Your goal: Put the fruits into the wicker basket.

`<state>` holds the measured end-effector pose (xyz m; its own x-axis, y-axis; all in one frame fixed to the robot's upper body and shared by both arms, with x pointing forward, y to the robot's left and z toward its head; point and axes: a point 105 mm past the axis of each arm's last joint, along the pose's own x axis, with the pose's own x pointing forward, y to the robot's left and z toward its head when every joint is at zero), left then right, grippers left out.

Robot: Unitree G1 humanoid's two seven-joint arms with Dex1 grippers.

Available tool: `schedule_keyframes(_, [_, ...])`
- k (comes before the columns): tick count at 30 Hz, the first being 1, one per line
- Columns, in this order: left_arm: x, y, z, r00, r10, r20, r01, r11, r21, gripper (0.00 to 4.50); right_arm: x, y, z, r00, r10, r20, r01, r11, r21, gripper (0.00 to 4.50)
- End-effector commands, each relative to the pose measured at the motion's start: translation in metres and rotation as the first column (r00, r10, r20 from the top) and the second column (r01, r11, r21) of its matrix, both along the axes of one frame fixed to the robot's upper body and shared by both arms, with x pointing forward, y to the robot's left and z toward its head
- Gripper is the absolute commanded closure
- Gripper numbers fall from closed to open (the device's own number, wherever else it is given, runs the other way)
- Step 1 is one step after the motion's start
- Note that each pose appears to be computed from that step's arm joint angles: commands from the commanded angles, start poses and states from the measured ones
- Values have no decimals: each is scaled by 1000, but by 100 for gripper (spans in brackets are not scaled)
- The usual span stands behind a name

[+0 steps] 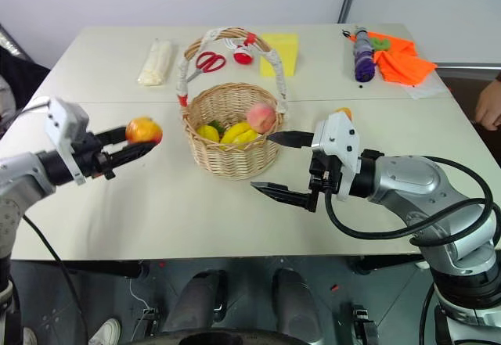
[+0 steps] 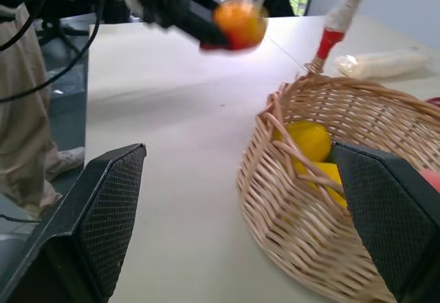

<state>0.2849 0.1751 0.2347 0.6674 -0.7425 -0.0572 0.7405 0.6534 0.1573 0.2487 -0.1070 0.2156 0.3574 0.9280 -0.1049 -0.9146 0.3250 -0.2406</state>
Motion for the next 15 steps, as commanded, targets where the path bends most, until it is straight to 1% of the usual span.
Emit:
schedule_keyframes(1, [12,-38,16,997,-41,61,42,999,-2,221,18,-19,7,995,-96,40,96,995,3,0])
schedule_keyframes(3, [30,-66,13,996,-41,76,39,999,32,221,37,-39,4,977,-212,37,212,977,1,0])
schedule_keyframes(4, [36,-75,11,996,-44,77,41,998,42,221,43,-47,3,966,-256,29,256,967,7,0])
schedule_keyframes(7, [46,-83,2,998,-37,52,33,998,61,221,54,-59,4,943,-331,36,330,944,27,0])
schedule_keyframes(9, [46,-90,-3,996,-81,40,79,995,62,221,63,-72,-1,910,-415,15,415,910,28,0])
schedule_keyframes(10, [45,-93,-1,994,-101,36,100,994,36,188,70,-80,-4,882,-470,15,470,882,31,0])
schedule_keyframes(11, [43,-96,0,992,-121,38,120,992,26,148,75,-86,-6,857,-514,12,514,857,35,0])
schedule_keyframes(12, [41,-98,0,989,-140,44,139,990,28,120,80,-90,-7,833,-553,10,552,833,42,0])
schedule_keyframes(14, [35,-99,-1,982,-177,71,173,983,55,23,89,-99,-11,779,-627,9,626,779,35,0])
schedule_keyframes(15, [30,-98,0,976,-202,85,198,979,50,10,96,-101,-13,747,-665,0,665,746,40,0])
